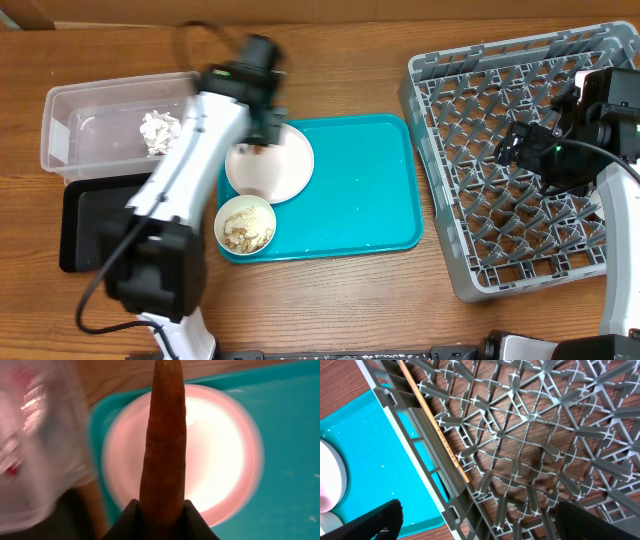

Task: Sort waste into correct bins and load items into the dishwasher
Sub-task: 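Lift the carrot and carry it left over the black tray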

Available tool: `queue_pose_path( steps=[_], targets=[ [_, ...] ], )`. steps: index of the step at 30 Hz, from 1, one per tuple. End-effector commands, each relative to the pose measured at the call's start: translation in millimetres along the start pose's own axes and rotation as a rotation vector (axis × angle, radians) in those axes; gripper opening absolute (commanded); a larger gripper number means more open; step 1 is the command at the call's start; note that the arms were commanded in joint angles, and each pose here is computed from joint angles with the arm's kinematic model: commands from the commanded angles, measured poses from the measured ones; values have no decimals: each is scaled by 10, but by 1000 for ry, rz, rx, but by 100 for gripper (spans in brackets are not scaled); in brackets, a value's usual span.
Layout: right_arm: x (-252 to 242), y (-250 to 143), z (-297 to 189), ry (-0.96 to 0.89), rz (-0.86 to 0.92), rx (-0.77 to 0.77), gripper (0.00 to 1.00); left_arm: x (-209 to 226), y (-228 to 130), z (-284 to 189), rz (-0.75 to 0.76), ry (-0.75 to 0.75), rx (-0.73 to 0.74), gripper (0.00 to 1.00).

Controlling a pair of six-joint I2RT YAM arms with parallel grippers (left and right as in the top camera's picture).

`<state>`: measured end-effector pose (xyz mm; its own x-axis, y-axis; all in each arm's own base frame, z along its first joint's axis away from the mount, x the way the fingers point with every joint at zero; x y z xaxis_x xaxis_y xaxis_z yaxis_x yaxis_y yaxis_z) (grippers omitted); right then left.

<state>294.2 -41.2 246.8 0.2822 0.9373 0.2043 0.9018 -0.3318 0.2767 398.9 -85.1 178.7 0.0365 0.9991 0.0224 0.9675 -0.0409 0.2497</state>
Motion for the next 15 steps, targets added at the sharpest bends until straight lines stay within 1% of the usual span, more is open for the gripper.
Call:
queue_pose_path(
  steps=[1, 3, 6, 10, 15],
  targets=[
    [27, 43, -107, 11, -2, -40, 100, 563, -54, -186, -256, 45, 24, 4],
    [27, 44, -107, 11, -2, -40, 100, 750, -140, -220, -321, 60, 60, 4],
    [27, 43, -107, 11, -2, -40, 100, 887, -232, -345, -350, 83, 66, 4],
    [26, 41, -107, 11, -2, -39, 100, 952, -545, -583, -398, 122, 79, 4],
    [26, 42, -107, 11, -2, -39, 100, 1059, -1035, -618, -509, 176, 26, 4]
  ],
)
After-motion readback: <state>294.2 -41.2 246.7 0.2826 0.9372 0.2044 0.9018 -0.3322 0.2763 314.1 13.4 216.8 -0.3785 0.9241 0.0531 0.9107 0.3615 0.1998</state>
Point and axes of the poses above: each gripper's point midway between its finger pads, its own z axis out along the fingers, its own x axis along the line the jaws close on, y = z × x, the point moved 5 cm from there along -z, back along the fingers, and after that the axes turned 2 degrees about -z, right-handed, at the moved point
